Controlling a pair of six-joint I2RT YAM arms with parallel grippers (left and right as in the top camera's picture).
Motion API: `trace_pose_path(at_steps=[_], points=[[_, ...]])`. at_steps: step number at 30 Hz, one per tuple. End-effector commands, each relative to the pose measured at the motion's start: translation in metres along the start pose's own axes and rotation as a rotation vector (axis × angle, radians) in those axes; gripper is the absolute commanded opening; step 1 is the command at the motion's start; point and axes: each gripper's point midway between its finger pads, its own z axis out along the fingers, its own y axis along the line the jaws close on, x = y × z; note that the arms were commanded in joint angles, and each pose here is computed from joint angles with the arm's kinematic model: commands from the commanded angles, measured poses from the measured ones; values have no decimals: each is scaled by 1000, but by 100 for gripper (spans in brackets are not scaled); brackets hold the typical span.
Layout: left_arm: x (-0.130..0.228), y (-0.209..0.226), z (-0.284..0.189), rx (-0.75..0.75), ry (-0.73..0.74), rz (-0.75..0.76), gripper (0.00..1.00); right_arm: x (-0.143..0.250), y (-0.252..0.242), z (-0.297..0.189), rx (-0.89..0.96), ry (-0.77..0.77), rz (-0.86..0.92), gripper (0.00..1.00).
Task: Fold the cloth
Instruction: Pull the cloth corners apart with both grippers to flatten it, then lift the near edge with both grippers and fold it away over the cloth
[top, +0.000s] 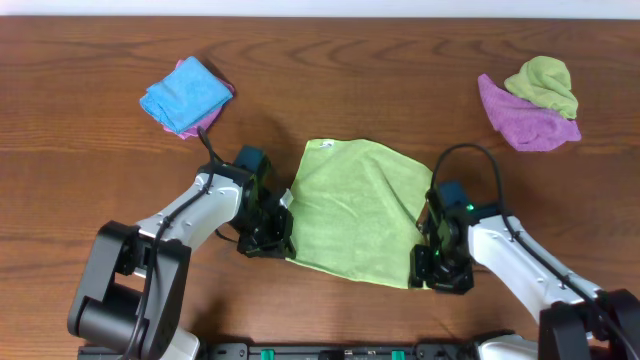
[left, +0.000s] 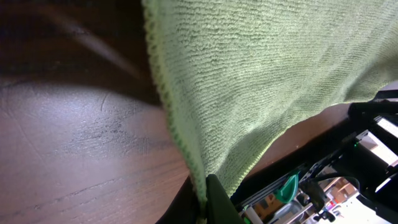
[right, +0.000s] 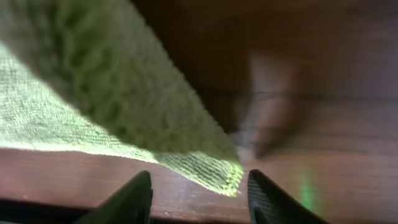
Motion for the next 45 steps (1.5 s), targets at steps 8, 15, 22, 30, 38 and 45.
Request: trace_pose_path(at_steps=[8, 15, 22, 30, 38, 45], points=[[7, -19, -5, 98, 23, 32, 6, -1, 11, -8, -73, -26, 6, 1], [23, -16, -7, 86, 76, 34, 6, 20, 12, -38, -104, -80, 57, 1], [27, -30, -21, 124, 34, 59, 6, 20, 19, -65, -178, -250, 59, 2], [3, -50, -46, 149, -167, 63, 6, -15, 12, -78, -123, -426, 43, 1], [-54, -51, -64, 102, -427, 26, 6, -60, 8, -86, -56, -570, 54, 1], [-95, -54, -84, 81, -620, 13, 6, -96, 3, -90, 3, -674, 73, 1]])
